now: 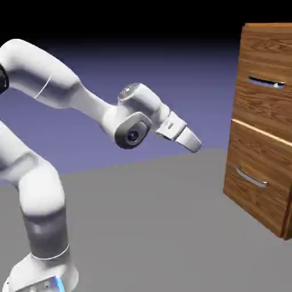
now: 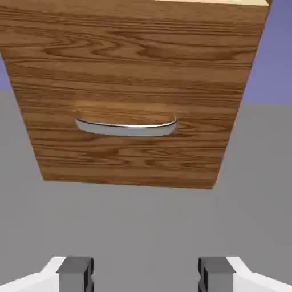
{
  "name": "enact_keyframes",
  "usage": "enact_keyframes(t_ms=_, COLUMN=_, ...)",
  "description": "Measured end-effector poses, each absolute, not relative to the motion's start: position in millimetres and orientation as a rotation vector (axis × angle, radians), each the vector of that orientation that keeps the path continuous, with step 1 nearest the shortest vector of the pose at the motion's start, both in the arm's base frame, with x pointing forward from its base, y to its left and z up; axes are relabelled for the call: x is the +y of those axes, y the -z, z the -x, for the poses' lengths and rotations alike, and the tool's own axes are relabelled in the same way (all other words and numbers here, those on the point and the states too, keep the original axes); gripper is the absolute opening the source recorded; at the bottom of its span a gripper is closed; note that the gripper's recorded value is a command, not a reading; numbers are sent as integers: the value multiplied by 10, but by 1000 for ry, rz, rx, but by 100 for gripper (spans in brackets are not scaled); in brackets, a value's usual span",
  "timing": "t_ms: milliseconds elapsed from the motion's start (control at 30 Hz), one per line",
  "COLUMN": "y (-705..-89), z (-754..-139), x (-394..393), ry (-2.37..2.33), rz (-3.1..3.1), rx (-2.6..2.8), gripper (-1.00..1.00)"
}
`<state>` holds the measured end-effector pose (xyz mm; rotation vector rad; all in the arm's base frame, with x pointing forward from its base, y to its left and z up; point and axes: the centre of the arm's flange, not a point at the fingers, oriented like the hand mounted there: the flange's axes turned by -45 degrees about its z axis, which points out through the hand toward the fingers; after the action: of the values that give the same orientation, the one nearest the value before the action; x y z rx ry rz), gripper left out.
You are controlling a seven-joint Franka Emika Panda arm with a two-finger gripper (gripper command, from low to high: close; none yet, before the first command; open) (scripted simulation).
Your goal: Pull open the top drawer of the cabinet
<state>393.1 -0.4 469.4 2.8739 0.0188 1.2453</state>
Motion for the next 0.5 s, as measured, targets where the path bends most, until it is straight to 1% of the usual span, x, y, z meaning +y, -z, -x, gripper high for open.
enact_keyframes(t_ms=267, y=-5379, z=-4107, x=-241, ry=-1455, rz=-2801, rx=-359, gripper=0)
enact_keyframes(t_ms=500, y=-5861, z=-4217, x=-307, ry=-1637, rz=-2731, rx=-641, gripper=0)
